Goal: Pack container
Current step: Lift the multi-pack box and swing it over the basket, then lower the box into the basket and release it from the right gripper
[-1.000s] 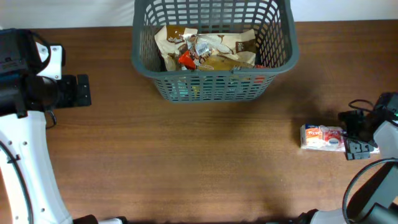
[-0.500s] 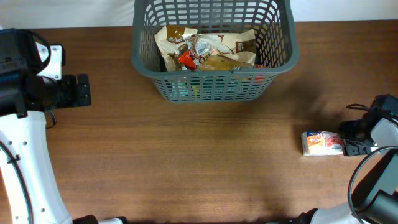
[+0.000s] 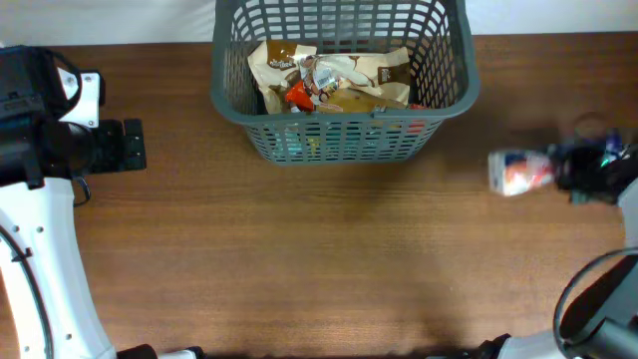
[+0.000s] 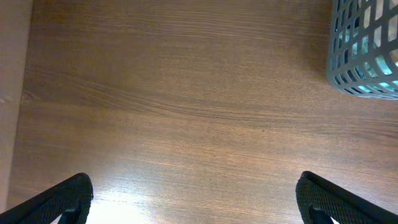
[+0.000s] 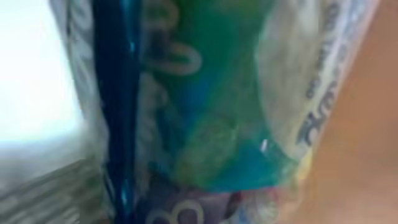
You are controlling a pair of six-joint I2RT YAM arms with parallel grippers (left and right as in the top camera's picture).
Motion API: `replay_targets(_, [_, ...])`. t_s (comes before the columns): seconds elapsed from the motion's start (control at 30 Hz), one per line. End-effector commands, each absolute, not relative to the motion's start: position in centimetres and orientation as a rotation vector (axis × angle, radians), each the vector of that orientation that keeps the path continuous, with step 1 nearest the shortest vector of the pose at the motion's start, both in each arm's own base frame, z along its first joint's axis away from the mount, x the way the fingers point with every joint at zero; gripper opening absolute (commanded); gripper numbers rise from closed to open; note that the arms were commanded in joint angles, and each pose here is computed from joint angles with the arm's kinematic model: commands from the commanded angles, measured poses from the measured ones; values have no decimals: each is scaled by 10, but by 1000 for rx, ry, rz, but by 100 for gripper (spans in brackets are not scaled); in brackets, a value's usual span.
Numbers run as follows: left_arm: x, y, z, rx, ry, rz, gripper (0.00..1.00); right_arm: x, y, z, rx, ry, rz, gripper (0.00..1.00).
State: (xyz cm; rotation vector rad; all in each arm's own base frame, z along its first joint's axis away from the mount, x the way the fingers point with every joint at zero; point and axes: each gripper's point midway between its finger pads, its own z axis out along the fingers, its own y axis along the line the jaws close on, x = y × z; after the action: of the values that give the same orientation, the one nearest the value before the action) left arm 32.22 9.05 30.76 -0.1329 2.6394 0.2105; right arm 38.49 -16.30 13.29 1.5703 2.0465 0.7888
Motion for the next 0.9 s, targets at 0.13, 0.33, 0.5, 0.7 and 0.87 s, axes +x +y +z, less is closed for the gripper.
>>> replay_targets(0.13, [323,90,308,-153,2635,190,99,422,-99,353,635,1935,970,4])
replay_targets(0.33, [323,90,308,-153,2635,190,99,421,11,423,-54,1910,856,4])
replay_targets(0.5, [323,90,308,-153,2635,190,99,430,77,416,-372,1894,637,4])
replay_targets(0.7, [323,90,308,-153,2635,190,99,439,132,395,-637,1878,314,4])
replay_targets(0.87, [323,90,308,-153,2635,190,99,441,157,390,-812,1810,171,4])
